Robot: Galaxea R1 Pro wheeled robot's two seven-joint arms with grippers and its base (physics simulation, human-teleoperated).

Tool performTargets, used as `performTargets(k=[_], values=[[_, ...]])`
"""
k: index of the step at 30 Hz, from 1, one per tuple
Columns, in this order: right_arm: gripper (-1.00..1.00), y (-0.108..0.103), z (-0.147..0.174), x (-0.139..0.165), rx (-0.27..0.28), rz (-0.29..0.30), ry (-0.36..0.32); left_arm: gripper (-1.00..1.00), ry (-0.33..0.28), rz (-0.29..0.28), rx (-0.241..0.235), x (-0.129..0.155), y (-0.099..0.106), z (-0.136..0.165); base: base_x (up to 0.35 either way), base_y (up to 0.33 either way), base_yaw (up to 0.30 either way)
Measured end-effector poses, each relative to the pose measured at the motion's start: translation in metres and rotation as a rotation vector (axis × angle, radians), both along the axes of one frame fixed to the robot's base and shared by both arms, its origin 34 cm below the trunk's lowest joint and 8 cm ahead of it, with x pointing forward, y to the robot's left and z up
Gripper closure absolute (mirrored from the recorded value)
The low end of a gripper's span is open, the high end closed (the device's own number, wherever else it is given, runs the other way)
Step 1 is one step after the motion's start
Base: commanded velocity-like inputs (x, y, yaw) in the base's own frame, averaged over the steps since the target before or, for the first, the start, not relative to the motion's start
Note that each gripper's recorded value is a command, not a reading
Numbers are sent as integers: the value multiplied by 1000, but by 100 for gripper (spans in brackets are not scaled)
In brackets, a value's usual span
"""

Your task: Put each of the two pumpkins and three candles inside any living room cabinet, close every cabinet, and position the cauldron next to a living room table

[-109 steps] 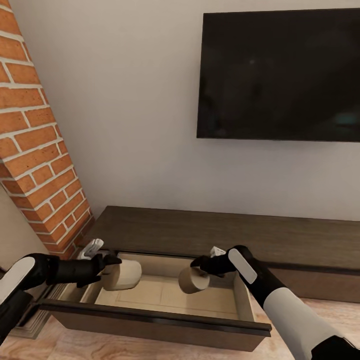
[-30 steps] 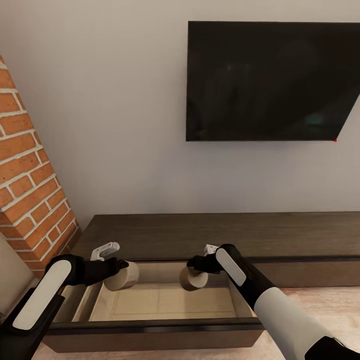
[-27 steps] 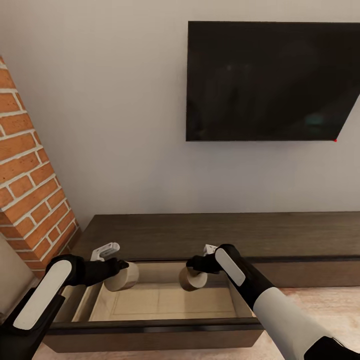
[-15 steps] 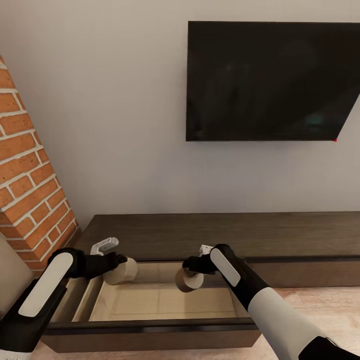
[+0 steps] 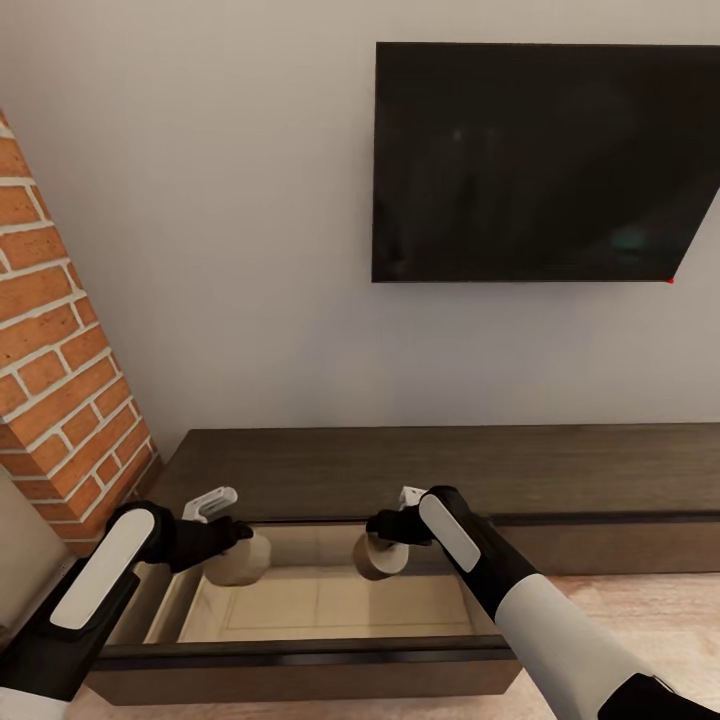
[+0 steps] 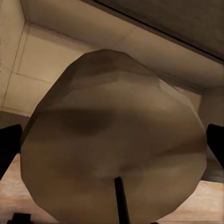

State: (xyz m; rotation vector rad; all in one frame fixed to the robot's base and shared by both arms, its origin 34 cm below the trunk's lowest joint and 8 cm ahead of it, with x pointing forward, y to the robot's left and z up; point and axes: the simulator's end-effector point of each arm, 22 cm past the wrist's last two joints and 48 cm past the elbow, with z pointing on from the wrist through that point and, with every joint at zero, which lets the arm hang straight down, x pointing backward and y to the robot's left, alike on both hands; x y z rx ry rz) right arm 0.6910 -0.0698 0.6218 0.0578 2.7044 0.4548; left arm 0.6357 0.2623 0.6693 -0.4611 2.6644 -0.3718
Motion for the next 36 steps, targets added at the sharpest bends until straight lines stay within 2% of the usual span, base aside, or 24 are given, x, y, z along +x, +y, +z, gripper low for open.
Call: performTargets(k=[6,11,12,13,15,18,24,36], values=[[100,4,1,-1,5,2,1,100,6,-13,6,-2,-2,-2,137,0,0],[100,26,5,-7,20,18,10,100,10,-24,12,-4,-5,-4,209,0,0],[100,35,5,-10,4,27,15,100,11,-27,14,-4,-5,-4,70,0,0],[100,41,7,-11,18,21,18,100,11,-28,13,-4,-6,-4,45,0,0],[100,45,7,-14,-18,28,22,100,13,-35,18,-5,-7,-5,24,0,0],[100,47,6,-17,-41,27,29,100,19,-45,28,-7,-9,-7,8,0,0],[100,46,3,-20,-58,25,42,100,54,-55,99,-16,-6,-16,1,0,0],[100,45,3,-21,-61,27,45,100,61,-53,115,-17,-3,-17,6,0,0]])
